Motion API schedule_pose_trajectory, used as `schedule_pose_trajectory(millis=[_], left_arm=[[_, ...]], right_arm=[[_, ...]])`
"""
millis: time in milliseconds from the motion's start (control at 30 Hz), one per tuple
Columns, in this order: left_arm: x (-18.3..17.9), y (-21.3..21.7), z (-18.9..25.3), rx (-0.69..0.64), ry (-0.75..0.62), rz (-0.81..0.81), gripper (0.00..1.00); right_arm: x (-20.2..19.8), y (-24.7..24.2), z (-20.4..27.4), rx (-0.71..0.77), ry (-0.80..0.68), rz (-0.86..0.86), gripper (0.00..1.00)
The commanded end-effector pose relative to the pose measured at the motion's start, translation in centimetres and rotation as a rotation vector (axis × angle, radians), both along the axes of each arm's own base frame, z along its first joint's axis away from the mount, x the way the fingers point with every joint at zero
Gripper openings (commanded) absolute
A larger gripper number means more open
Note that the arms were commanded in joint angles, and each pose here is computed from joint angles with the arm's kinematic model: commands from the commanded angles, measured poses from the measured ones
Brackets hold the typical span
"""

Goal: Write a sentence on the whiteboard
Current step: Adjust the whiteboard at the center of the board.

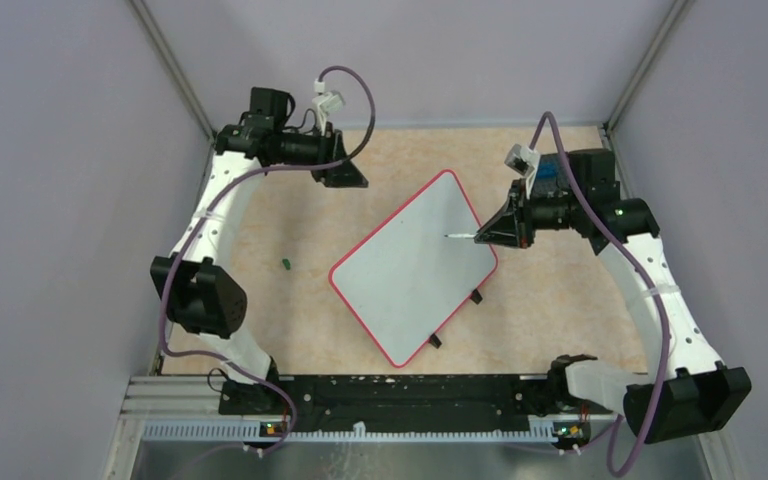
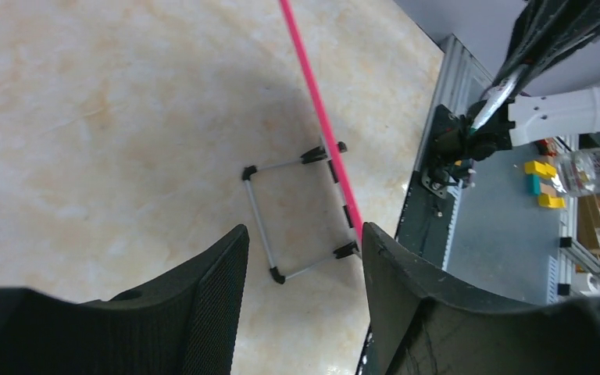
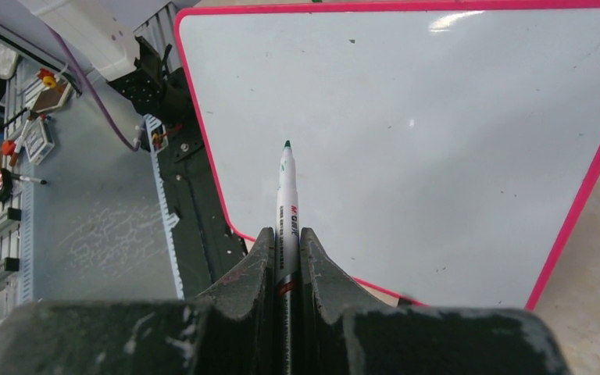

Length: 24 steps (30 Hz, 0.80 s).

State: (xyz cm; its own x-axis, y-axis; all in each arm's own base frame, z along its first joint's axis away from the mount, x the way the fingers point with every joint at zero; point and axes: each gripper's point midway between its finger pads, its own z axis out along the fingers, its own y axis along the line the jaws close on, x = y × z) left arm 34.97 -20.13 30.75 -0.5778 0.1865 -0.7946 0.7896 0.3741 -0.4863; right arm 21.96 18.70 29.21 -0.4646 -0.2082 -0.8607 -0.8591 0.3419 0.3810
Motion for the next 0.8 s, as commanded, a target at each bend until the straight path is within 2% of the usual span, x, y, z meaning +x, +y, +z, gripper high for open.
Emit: schedule_pose_trajectory(millis=[0, 333, 533, 767], left_arm=[[-1.4, -4.1, 0.1, -0.06, 0.041, -0.097, 0.6], [-2.3, -7.8, -4.2, 0.022, 0.111, -0.13, 0.61], [-3.6, -9.2, -5.5, 0.041, 0.127, -0.181, 0.54], [-4.3, -10.2, -6.1, 0.044, 0.133, -0.222, 0.41]], right_arm=[[-0.4, -0.1, 0.9, 0.013, -0.093, 0.012, 0.0], [-1.2, -0.1, 0.7, 0.023, -0.099, 0.03, 0.0], [-1.5, 0.0, 0.7, 0.029, -0.094, 0.047, 0.0], [-1.8, 0.0, 0.6, 0.027, -0.083, 0.062, 0.0]])
